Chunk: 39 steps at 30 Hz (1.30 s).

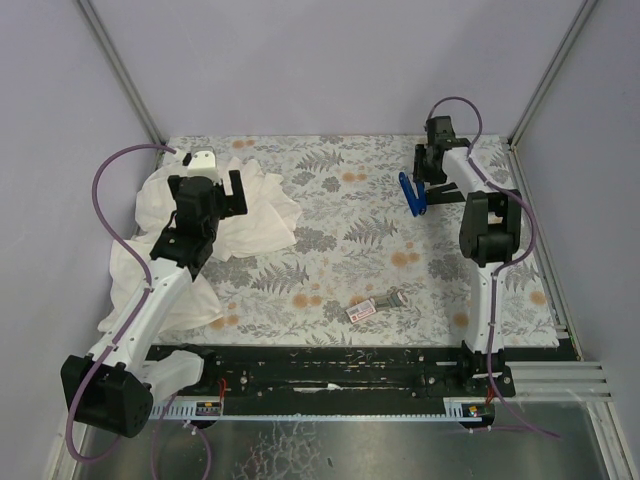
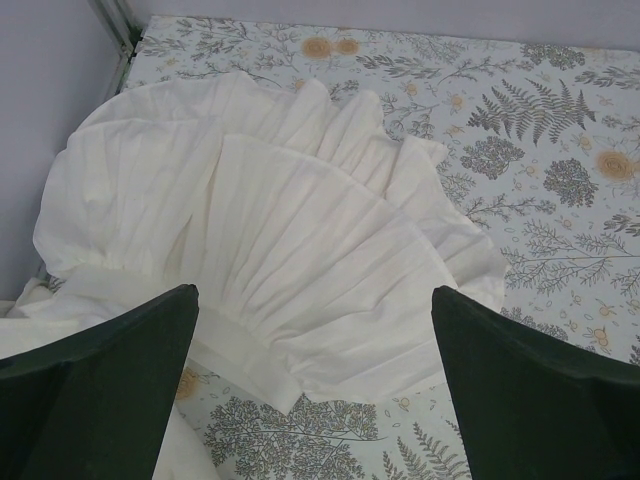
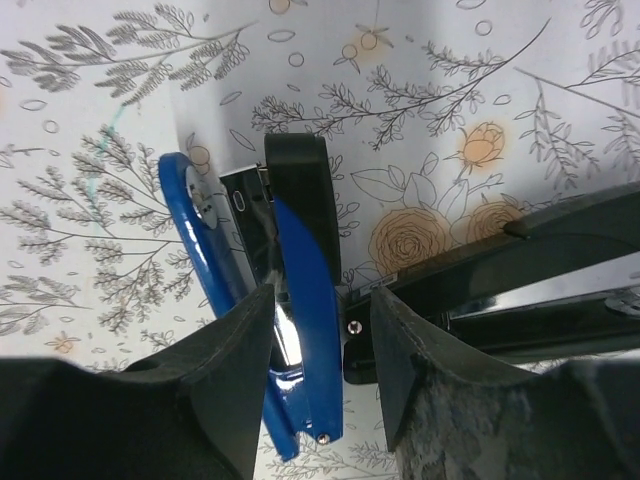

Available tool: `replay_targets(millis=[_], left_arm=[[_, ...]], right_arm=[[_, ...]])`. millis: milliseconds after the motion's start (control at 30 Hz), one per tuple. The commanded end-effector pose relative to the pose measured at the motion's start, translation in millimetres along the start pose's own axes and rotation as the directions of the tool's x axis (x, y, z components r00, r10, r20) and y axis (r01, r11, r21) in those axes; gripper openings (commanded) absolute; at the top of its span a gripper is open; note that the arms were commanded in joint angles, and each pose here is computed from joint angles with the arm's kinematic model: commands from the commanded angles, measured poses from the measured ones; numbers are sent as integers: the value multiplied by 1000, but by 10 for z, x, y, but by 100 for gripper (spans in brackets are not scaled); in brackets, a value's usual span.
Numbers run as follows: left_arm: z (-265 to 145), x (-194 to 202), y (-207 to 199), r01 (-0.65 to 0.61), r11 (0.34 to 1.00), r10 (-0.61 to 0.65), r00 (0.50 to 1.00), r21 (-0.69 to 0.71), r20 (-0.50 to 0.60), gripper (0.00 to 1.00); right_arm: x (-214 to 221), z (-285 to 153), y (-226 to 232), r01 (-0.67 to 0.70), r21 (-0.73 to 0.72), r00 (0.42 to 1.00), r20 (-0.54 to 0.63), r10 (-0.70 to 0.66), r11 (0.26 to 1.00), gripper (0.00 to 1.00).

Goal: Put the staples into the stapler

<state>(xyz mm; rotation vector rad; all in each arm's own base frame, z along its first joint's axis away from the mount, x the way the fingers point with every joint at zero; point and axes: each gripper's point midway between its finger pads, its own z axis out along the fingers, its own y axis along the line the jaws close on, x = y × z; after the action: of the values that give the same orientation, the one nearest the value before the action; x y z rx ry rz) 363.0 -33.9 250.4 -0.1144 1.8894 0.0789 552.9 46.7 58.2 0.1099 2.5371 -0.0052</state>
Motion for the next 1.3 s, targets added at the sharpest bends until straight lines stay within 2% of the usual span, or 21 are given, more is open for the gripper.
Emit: replay_targets(millis=[0, 267, 533, 667, 767, 1000, 1267], left_arm=[[-1, -170, 10, 11, 1000, -11, 997, -4, 71, 100], [12, -160, 14, 6, 1000, -5, 998, -8, 66, 100], [-9, -184, 10, 13, 1000, -12, 997, -3, 72, 100], [-12, -184, 1, 14, 1000, -15, 997, 2, 71, 100], [-17, -190, -10, 19, 1000, -19, 997, 8, 72, 100], [-4, -168, -69, 31, 999, -33, 998, 35, 61, 100], [1, -119, -285, 63, 988, -68, 997, 141, 32, 99]], right_arm=[[-103, -18, 59, 37, -33, 999, 10, -37, 999, 50], [-12, 149, 127, 45, -70, 999, -20, -46, 997, 51], [159, 274, 204, 67, -124, 994, -73, -76, 990, 44], [324, 246, 365, 97, -237, 986, -108, -126, 967, 50], [504, 230, 372, 111, -261, 978, -144, -152, 959, 52], [895, -18, 392, 104, -289, 967, -194, -164, 952, 45], [1311, -400, 588, 152, -244, 967, -161, -195, 958, 32]])
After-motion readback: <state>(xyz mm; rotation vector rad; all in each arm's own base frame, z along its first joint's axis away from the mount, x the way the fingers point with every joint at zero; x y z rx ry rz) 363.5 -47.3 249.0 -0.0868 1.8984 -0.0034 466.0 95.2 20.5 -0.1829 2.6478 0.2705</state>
